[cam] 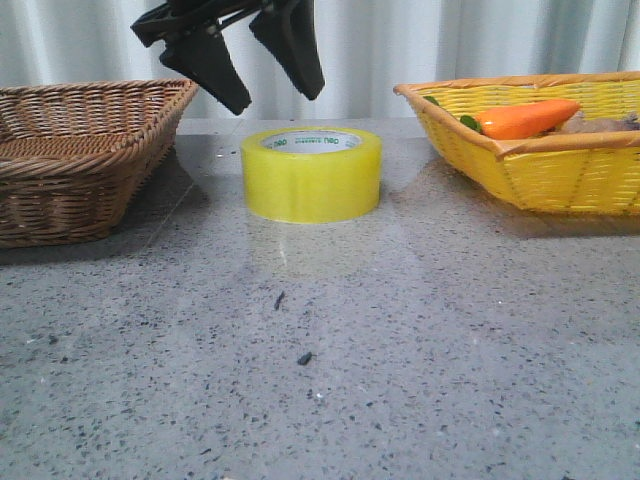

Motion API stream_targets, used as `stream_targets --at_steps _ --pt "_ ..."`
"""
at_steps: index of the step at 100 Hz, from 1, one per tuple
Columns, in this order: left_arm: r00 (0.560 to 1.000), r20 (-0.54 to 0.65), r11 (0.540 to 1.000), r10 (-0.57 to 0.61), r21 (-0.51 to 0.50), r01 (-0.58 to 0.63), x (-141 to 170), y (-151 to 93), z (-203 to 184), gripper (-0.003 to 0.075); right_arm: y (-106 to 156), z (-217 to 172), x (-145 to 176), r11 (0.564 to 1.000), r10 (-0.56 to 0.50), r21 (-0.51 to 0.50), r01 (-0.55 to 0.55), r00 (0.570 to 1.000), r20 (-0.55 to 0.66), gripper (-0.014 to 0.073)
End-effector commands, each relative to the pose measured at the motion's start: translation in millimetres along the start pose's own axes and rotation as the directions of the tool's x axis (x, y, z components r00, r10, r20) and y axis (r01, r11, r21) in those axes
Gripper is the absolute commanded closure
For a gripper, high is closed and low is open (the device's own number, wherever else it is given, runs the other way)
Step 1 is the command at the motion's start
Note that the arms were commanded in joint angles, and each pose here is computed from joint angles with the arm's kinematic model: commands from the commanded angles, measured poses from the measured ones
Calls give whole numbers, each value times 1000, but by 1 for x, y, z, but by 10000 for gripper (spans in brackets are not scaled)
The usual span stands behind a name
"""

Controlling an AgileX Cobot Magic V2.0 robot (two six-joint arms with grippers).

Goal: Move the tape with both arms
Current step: 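Lower the left gripper onto the tape roll and grasp its rim, then carry the tape roll with the left gripper into the brown basket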

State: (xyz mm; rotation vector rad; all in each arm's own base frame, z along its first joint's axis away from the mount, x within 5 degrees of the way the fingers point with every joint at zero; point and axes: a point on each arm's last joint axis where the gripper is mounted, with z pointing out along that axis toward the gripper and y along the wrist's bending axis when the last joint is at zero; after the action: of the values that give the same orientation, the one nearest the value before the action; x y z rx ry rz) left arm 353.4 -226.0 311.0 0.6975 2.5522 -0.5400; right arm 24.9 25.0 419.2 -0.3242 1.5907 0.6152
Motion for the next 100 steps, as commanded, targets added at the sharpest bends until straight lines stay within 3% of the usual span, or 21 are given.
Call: stream_targets --at_steps 1,33,45,66,81,100 --pt "993 118 1000 12 -1 -12 -13 -8 -24 192 1 5 -12 1000 -4 0 4 998 69 636" --pt "996 93 999 13 -30 -10 -14 2 4 194 0 6 -12 1000 -4 1 4 998 60 637" --pt "997 73 999 7 -31 -5 -12 4 14 239 0 6 -12 1000 -4 1 4 998 58 637" --pt "999 35 1000 -4 -29 5 -9 8 29 447 0 6 -12 1000 -4 1 4 998 58 637" --pt "999 44 1000 -21 -4 21 -11 5 27 744 0 6 -12 1000 -4 1 4 998 56 637" --pt "985 172 999 -20 49 12 -32 -10 -12 741 0 6 -12 1000 -6 2 6 998 58 637"
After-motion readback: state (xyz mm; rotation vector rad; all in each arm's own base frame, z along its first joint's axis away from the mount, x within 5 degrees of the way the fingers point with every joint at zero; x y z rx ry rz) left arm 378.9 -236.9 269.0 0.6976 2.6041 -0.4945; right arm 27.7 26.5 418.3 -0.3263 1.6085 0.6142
